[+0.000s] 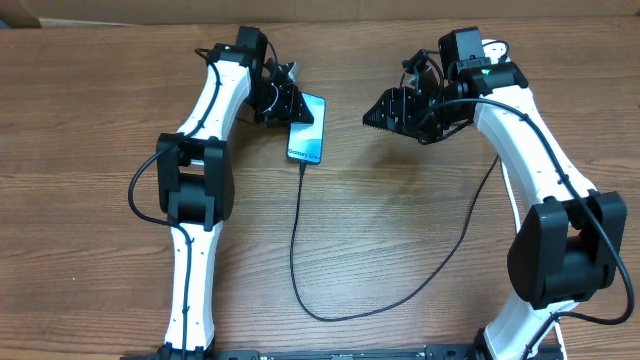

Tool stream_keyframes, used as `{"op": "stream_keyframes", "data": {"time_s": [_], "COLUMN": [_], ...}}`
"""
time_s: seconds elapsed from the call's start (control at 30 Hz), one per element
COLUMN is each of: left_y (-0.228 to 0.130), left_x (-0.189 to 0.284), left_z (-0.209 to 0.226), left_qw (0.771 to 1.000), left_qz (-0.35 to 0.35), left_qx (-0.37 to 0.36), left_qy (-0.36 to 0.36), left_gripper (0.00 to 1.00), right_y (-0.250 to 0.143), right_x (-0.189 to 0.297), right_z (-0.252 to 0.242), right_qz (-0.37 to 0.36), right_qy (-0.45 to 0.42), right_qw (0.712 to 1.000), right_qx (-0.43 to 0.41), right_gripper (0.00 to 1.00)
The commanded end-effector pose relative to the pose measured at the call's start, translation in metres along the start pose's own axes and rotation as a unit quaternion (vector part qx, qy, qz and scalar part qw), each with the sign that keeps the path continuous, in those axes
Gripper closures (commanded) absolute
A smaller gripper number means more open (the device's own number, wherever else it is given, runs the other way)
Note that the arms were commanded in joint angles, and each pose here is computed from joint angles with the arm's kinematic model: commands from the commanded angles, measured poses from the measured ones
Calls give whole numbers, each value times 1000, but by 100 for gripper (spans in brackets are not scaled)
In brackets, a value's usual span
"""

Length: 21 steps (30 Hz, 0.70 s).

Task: Plug charger to phone and switch on socket
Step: 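Lower the plugged phone flat onto the table with the left gripper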

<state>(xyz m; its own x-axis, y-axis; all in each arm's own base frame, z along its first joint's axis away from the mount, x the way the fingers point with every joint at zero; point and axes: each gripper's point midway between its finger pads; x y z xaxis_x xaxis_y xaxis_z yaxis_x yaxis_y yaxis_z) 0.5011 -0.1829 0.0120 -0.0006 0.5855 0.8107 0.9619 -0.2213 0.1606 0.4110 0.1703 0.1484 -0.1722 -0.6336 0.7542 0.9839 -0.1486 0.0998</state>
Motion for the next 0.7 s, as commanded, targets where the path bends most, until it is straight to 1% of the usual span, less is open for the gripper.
{"op": "stream_keyframes", "data": {"time_s": [0.0,0.3,0.43,0.53,0.67], "left_y": [-4,-11,-16,-13,-1], "left_x": [1,7,13,29,70], "left_z": [25,45,59,59,47], "left_qw": [999,995,989,985,978], "left_qz": [6,17,25,17,-18], "left_qx": [28,42,62,71,66], "left_qy": [38,84,133,159,199], "left_gripper": [65,67,71,73,71], "right_y": [1,1,1,3,10], "right_x": [7,7,7,8,21], "right_z": [9,8,8,7,10], "right_qz": [-10,-10,-11,-14,-28], "right_qy": [3,3,1,-3,-1], "right_qw": [1000,1000,1000,1000,999], "right_qx": [14,13,13,14,15], "right_gripper": [27,27,27,27,28]}}
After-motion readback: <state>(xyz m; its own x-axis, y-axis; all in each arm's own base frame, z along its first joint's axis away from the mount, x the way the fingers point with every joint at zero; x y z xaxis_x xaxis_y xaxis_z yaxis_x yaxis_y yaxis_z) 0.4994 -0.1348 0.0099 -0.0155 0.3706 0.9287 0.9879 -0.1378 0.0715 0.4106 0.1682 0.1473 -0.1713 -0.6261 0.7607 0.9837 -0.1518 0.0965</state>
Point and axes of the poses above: each gripper's point midway between its finger pads, its own x axis back along the fingers, its own z axis along the line the jaws close on, y = z × x, and after that the axes turned 9 degrees about -x, right-handed
